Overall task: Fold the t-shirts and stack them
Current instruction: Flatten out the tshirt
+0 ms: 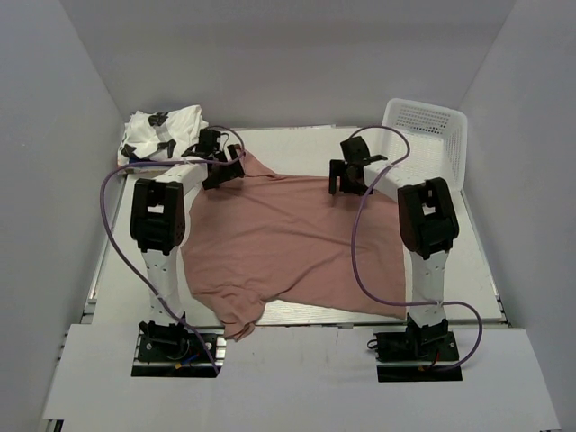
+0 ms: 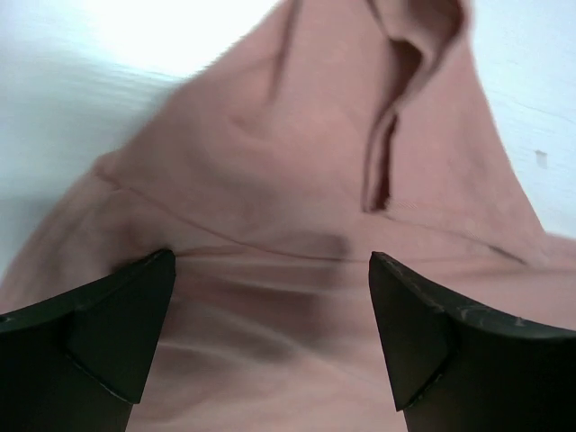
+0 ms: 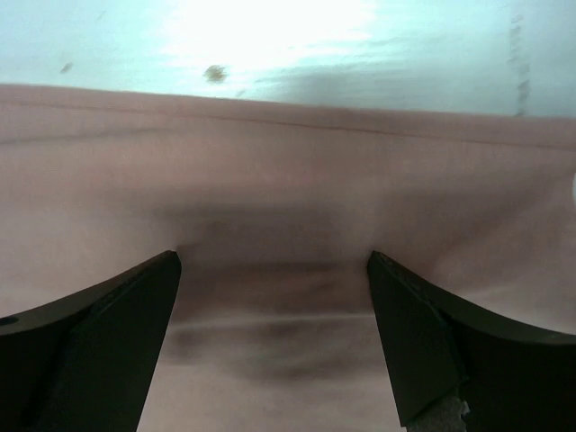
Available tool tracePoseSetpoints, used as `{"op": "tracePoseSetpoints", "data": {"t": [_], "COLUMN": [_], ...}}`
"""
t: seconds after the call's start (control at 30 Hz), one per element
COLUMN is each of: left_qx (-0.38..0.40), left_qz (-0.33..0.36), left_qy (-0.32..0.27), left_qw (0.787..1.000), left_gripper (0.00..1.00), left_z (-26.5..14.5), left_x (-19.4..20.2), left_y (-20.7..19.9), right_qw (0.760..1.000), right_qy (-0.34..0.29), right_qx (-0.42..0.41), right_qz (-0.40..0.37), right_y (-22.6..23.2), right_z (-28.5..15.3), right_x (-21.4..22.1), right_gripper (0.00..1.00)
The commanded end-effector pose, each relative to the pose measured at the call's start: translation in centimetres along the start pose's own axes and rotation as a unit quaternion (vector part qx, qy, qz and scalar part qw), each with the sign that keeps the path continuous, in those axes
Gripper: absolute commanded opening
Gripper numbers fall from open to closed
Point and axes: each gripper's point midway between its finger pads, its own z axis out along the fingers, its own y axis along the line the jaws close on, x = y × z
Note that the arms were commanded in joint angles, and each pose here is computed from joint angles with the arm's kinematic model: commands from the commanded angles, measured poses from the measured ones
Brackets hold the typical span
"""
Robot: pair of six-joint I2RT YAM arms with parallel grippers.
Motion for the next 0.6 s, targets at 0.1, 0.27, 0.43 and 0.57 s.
{"op": "tracePoseSetpoints", "data": {"t": [0.1, 0.27, 0.43, 0.57], "left_qx": [-0.123, -0.122, -0.070, -0.002], "left_qz": [-0.040, -0.044, -0.015, 0.029], "left_qy": [0.042, 0.029, 0.020, 0.008], "left_qw": [0.991, 0.991, 0.997, 1.000], "left_gripper": [1.00, 1.00, 1.00, 1.00], "left_z": [-0.8, -1.4, -1.9, -2.9], "left_x": [2.4, 0.8, -0.5, -1.5], "left_y": [9.6, 10.7, 8.8, 5.6], "right_qw": [0.997, 0.996, 0.997, 0.998], "right_qy": [0.047, 0.036, 0.008, -0.039], "right_qx": [-0.062, -0.083, -0.069, -0.046], "right_qz": [-0.022, -0.028, -0.021, -0.019], "right_y": [6.0, 8.9, 9.2, 8.4], "right_z": [-1.0, -1.7, -2.9, -4.5], "right_x": [4.8, 4.9, 3.3, 0.0], "right_gripper": [0.90, 0.90, 0.90, 0.90]}}
